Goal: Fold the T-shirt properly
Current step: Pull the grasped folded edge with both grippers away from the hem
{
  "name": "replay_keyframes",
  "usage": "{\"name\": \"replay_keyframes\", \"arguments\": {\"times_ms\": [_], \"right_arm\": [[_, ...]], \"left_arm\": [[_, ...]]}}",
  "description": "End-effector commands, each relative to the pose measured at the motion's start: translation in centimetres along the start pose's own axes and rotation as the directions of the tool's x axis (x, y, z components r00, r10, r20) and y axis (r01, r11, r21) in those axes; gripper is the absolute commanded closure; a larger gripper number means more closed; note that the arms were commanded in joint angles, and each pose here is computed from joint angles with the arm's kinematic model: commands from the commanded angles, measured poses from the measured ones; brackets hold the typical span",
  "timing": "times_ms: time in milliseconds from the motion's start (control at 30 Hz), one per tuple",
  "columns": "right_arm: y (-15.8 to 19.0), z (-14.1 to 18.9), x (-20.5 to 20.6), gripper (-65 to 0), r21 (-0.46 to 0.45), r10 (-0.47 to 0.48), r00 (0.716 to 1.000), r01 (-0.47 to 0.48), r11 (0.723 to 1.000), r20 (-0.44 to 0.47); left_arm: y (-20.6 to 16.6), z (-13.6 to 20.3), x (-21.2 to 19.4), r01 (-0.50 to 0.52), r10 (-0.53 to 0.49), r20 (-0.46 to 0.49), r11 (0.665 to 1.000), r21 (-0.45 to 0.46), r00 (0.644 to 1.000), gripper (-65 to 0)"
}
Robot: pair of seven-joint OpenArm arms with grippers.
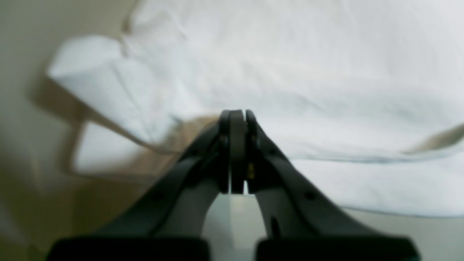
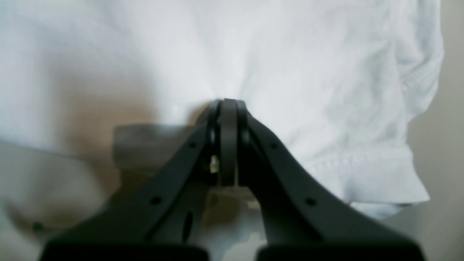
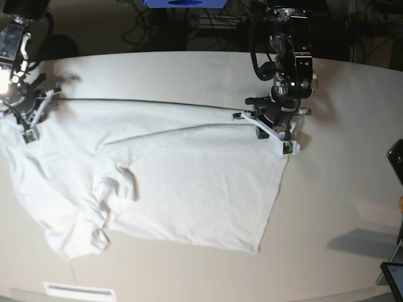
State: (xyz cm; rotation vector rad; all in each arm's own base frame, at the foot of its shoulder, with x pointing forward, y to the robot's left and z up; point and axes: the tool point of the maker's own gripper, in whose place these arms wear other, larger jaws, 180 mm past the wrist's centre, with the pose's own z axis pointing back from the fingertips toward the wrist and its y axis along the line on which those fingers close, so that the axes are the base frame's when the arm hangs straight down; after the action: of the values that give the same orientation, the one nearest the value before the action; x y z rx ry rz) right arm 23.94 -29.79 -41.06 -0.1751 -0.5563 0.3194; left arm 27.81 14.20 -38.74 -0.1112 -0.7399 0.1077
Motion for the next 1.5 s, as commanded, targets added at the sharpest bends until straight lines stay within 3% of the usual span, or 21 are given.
{"name": "replay_keyframes", "arguments": {"times_ms": [0,167,400,633,1000,1267,1467], "right_arm": [[-1.0,0.4,0.1,-0.6,-0.027,0.014,1.0,-0.015,1.0,-0.004],[-1.1,0.4,0.2,-0.6,-0.027,0.015,1.0,-0.015,1.0,-0.003],[-1.3,0.9,0.8,-0.6,-0.04,0.032,0.999,-0.031,0.999,0.015],[-1.0,1.8,0.7,-0.6,-0.048,0.056,0.998,-0.055,0.997,0.021],[-0.1,2.0,-1.6,-0.6,-0.026,0.057,0.998,-0.057,0.998,-0.027],[-1.9,3.3,-4.5,-0.6,-0.084,-0.022,0.998,0.016,0.996,-0.067],[-1.2,3.5,-5.8,-0.6,-0.072,-0.026,0.995,0.019,0.997,-0.092]], "left_arm": [[-0.1,0.2,1.2,-0.003,0.003,0.038,1.0,-0.009,0.999,0.0],[2.8,0.6,1.8,-0.046,0.043,0.053,0.997,0.055,0.998,0.0],[6.9,0.9,-2.5,-0.111,0.125,-0.084,0.982,0.154,0.989,0.0],[7.2,2.5,-6.1,-0.095,0.121,-0.152,0.981,0.169,0.981,0.0],[6.8,6.0,-8.7,-0.063,0.096,-0.182,0.982,0.175,0.979,0.0],[6.9,6.0,-8.7,-0.06,0.092,-0.182,0.982,0.178,0.979,0.0],[6.8,6.2,-8.6,-0.057,0.089,-0.178,0.983,0.176,0.98,0.0]]}}
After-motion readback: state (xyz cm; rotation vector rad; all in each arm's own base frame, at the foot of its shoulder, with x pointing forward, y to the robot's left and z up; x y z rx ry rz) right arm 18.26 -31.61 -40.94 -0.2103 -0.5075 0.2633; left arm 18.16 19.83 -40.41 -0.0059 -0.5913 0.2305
